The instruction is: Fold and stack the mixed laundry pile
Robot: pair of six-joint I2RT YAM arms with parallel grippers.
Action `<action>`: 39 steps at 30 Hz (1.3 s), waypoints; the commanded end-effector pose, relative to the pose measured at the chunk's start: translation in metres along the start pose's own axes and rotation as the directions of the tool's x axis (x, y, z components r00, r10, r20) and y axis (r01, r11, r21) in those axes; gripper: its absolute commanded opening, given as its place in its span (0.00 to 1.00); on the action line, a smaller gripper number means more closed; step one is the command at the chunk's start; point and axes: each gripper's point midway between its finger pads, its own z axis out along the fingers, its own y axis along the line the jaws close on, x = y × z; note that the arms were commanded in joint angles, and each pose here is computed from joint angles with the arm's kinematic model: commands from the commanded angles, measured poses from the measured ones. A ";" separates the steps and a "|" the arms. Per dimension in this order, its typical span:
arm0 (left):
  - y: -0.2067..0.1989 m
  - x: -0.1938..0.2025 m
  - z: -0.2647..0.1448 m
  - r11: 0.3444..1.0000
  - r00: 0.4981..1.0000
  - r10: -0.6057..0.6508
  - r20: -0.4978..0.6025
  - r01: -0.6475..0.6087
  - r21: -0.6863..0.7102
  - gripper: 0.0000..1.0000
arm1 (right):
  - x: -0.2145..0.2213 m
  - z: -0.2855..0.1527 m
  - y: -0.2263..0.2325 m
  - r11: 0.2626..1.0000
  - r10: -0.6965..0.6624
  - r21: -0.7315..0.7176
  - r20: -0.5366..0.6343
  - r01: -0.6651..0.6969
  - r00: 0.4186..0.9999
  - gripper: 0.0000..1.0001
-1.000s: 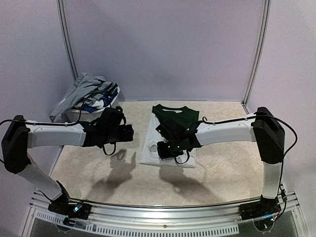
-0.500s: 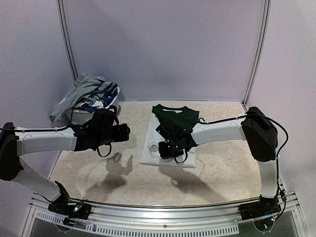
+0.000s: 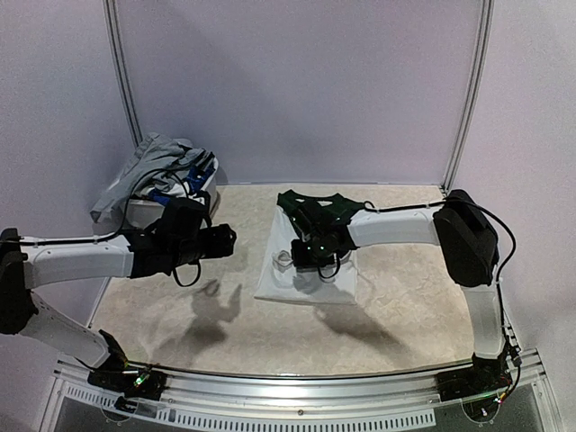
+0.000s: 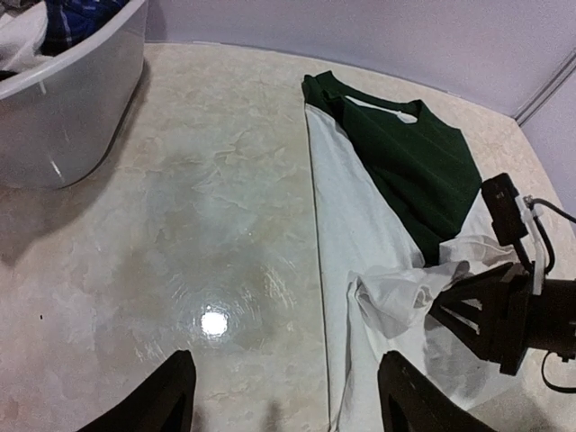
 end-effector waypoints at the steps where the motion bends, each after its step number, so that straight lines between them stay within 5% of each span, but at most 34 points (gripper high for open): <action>1: 0.004 -0.001 -0.006 1.000 1.000 0.003 0.010 -0.003 0.012 0.71 | -0.009 0.018 -0.013 1.000 -0.005 0.021 -0.010 0.005 1.000 0.25; 11: -0.006 0.007 -0.006 0.998 1.000 0.018 -0.020 -0.017 0.063 0.71 | -0.058 0.035 -0.031 1.000 0.012 -0.013 0.057 -0.012 0.998 0.25; 20: -0.053 0.019 0.012 0.984 0.993 0.080 -0.085 -0.066 0.165 0.66 | -0.111 -0.057 -0.010 0.995 -0.053 -0.072 0.207 0.069 0.977 0.34; 27: -0.098 0.034 0.038 0.970 0.982 0.120 -0.147 -0.084 0.228 0.58 | -0.064 -0.097 -0.018 0.978 0.010 -0.206 0.183 0.028 0.983 0.28; 32: -0.124 0.053 0.052 0.961 0.971 0.153 -0.183 -0.103 0.258 0.54 | -0.022 -0.086 -0.016 0.947 0.041 -0.320 0.092 -0.009 0.995 0.20; 39: -0.132 0.071 0.065 0.960 0.969 0.151 -0.198 -0.096 0.262 0.52 | -0.014 -0.050 -0.020 0.960 0.027 -0.280 0.042 -0.014 0.999 0.16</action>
